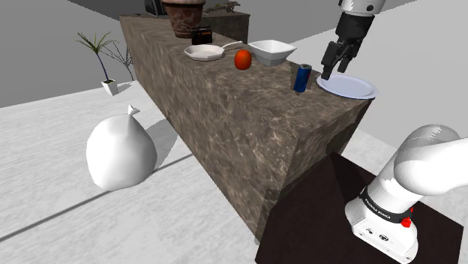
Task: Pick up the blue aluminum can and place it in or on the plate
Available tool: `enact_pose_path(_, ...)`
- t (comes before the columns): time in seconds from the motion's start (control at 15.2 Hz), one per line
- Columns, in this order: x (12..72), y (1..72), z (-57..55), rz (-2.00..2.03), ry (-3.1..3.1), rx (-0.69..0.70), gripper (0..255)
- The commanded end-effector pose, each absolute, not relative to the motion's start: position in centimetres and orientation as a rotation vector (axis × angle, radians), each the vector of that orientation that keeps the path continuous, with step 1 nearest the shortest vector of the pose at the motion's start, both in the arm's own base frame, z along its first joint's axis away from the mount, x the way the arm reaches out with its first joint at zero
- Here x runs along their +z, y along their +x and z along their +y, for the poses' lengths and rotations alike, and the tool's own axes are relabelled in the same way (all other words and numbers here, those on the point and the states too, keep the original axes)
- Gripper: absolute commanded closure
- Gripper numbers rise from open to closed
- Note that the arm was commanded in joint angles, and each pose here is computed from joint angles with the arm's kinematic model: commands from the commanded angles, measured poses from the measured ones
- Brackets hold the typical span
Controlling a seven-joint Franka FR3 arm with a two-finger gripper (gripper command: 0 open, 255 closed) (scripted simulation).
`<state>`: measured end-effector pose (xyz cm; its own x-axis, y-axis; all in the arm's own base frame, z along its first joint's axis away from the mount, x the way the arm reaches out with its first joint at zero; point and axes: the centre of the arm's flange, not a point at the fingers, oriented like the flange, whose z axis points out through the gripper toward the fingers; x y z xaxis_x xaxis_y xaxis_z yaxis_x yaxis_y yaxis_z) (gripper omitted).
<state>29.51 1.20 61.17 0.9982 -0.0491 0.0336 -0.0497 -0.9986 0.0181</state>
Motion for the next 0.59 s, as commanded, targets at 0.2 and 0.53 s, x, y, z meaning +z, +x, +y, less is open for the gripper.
enact_pose_path(0.2,60.2,32.4,-1.4,-0.115,3.119,0.050,0)
enact_pose_path(0.53,58.7,37.0,-5.8,-0.179,3.114,0.048,0)
